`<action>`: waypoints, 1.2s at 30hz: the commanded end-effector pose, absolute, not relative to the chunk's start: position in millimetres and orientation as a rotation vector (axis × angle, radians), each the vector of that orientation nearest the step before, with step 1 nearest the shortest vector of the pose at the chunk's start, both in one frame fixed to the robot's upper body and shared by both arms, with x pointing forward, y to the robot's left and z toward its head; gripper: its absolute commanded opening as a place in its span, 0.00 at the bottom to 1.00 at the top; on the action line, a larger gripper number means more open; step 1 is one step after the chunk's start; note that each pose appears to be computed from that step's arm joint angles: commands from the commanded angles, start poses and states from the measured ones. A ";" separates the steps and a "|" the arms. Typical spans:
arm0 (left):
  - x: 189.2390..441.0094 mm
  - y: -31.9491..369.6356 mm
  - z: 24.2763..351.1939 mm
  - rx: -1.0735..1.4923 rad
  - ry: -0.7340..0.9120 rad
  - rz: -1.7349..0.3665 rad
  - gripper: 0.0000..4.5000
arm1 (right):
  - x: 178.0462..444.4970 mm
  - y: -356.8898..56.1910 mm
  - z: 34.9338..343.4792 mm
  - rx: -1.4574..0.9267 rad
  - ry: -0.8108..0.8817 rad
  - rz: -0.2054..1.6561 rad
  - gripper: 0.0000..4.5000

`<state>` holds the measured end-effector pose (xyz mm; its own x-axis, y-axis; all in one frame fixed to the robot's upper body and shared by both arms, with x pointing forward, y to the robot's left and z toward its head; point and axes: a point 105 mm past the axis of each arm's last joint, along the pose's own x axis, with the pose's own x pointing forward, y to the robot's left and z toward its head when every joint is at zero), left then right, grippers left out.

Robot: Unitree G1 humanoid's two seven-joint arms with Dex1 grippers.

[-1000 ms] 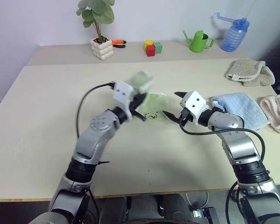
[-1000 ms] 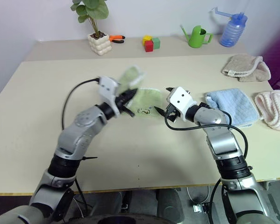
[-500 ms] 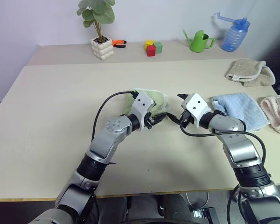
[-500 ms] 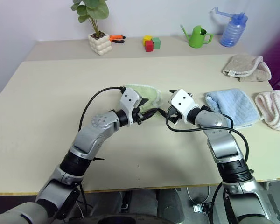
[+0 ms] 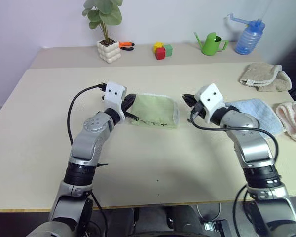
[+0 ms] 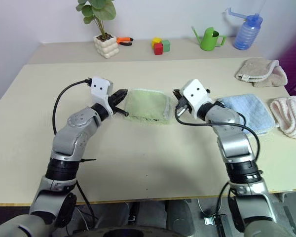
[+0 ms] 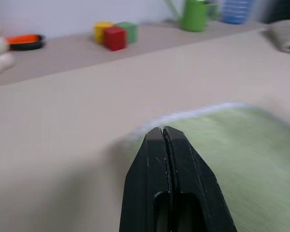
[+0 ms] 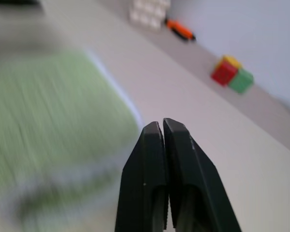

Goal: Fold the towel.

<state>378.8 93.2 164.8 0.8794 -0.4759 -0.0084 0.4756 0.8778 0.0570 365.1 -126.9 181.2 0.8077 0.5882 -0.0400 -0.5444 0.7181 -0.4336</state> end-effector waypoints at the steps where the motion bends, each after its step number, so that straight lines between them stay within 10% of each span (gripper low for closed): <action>1: 380.8 78.0 163.4 0.079 -0.013 -0.534 0.00 | 371.2 -106.9 175.7 -0.345 -0.071 0.653 0.01; 11: 375.2 79.5 87.9 0.247 0.190 -0.547 0.00 | 378.0 -94.2 87.8 -0.324 0.211 0.612 0.01; 19: 363.8 100.5 120.1 0.043 0.024 -0.467 0.00 | 361.3 -102.0 132.6 -0.298 0.036 0.663 0.12; 22: 364.8 121.9 132.7 -0.077 0.011 -0.377 0.19 | 346.3 -101.6 147.9 -0.417 -0.028 0.741 0.40; 28: 361.3 134.4 128.2 -0.345 0.168 -0.363 0.87 | 322.1 -101.7 163.3 -0.588 -0.090 0.862 1.00; 36: 356.9 103.1 115.6 -0.658 0.360 -0.481 0.99 | 317.1 -90.4 173.0 -0.595 -0.144 0.902 1.00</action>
<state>358.4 111.0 110.0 0.8510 -0.4909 -0.1865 0.2793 0.7239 -0.6308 321.5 -99.2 156.1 0.6433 0.7436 -0.1821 -0.7090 0.4888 -0.5083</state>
